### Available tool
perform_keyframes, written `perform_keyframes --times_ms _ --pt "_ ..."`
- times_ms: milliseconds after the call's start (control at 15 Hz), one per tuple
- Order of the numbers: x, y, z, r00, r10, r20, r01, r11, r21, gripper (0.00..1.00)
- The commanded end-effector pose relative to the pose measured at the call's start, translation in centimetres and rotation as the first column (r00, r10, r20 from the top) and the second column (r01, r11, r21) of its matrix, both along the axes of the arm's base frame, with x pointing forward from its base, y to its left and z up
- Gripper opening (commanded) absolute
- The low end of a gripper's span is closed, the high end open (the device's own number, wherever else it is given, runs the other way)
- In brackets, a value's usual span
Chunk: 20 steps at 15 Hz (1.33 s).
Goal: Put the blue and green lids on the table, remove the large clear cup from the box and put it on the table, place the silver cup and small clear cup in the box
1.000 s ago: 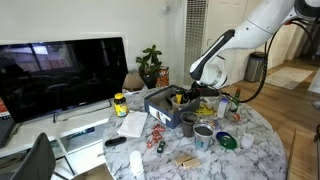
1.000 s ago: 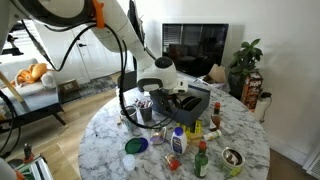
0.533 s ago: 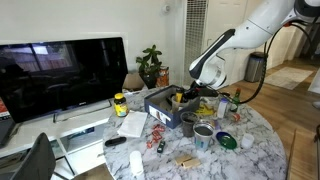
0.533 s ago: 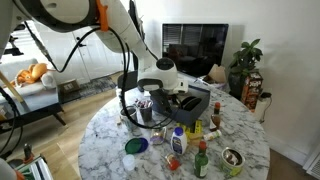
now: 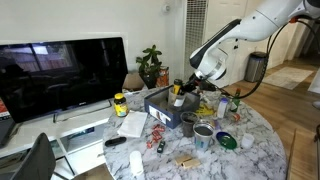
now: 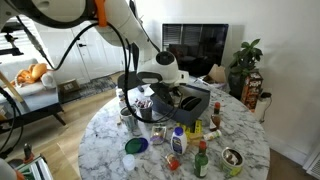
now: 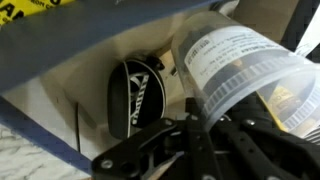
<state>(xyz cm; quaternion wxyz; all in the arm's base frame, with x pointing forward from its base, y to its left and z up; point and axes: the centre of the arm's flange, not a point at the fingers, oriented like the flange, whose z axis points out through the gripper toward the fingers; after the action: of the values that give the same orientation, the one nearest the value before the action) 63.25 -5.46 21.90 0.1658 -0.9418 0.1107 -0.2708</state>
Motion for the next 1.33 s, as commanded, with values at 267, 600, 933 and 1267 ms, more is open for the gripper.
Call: perform_keyframes --times_ms 267,600,933,1267 --pt "-3.1 2.5 9.9 0.985 0.085 0.15 -0.072 0.993 -0.09 0.01" --pt "-6.7 8.3 11.4 0.952 0.297 0.074 -0.286 0.949 -0.129 0.01" --pt "-11.0 15.1 9.7 0.836 0.549 -0.019 -0.549 0.833 -0.077 0.01" --pt "-14.6 22.5 8.0 0.664 0.744 -0.076 -0.747 0.664 -0.035 0.01"
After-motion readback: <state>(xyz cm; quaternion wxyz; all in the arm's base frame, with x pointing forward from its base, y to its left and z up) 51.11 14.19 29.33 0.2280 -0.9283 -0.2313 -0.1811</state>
